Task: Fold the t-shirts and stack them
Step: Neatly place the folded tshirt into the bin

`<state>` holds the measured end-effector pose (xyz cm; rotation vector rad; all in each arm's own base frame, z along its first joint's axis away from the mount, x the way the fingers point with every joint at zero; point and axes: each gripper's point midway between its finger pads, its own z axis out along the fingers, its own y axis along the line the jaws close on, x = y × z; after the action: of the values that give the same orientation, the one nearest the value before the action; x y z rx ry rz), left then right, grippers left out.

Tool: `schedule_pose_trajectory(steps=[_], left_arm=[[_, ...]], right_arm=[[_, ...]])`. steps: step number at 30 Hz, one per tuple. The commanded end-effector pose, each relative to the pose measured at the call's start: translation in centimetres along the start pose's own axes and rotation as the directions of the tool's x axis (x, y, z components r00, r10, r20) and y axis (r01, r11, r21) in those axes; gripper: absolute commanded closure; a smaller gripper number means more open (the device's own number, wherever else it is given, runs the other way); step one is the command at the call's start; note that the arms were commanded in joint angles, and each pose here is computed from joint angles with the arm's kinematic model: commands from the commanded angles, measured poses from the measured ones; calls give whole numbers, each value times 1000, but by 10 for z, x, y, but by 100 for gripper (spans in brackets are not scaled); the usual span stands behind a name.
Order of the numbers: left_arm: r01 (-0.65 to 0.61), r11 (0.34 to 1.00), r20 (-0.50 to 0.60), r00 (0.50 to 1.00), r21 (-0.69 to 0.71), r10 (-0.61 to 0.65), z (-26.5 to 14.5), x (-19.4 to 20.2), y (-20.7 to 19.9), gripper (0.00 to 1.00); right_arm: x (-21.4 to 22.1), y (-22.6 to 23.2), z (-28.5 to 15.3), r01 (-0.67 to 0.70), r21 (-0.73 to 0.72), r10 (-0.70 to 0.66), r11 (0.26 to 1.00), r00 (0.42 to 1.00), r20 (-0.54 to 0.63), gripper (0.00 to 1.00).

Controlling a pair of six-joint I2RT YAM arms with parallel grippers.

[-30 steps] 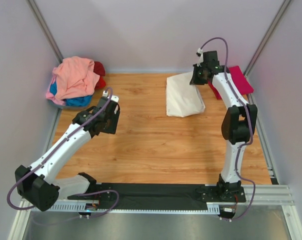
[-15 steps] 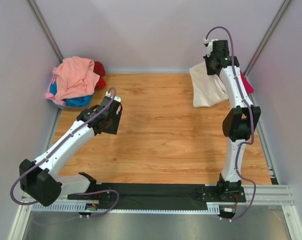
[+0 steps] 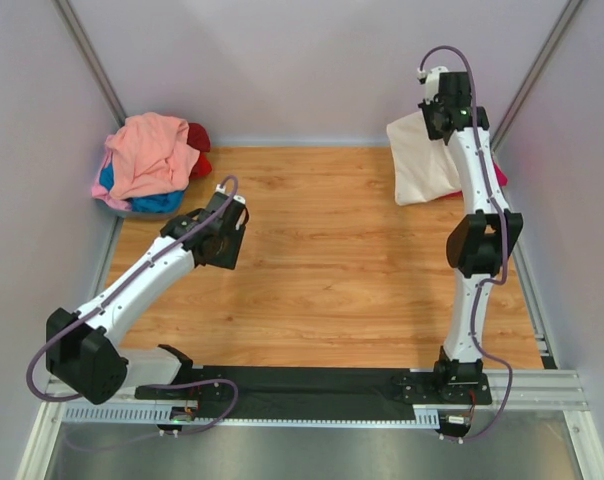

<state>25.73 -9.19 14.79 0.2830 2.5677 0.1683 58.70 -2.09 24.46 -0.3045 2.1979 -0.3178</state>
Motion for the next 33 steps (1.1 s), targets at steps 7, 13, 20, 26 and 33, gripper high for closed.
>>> schedule_pose_trajectory(steps=[7, 13, 20, 26, 33], left_arm=[[-31, 999, -11, 999, 8, 31, 6, -2, -3, 44], [-33, 999, -25, 999, 1, 33, 9, -1, -3, 45], [-37, 999, -33, 999, 3, 37, 10, 0, -4, 45], [-38, 999, -42, 998, 5, 39, 12, 1, -5, 46], [-41, 999, -52, 998, 18, 42, 14, 2, -8, 46]], right_arm=[[-51, -64, -36, -35, 98, 16, 995, 981, 196, 100], [-61, -74, -45, -48, 79, 28, 996, 971, 239, 100], [-66, -81, -47, -36, 15, 30, 999, 958, 286, 100], [-50, -84, -19, -42, -8, 42, 999, 965, 260, 100], [-32, -99, 14, -70, 21, 63, 997, 969, 237, 100]])
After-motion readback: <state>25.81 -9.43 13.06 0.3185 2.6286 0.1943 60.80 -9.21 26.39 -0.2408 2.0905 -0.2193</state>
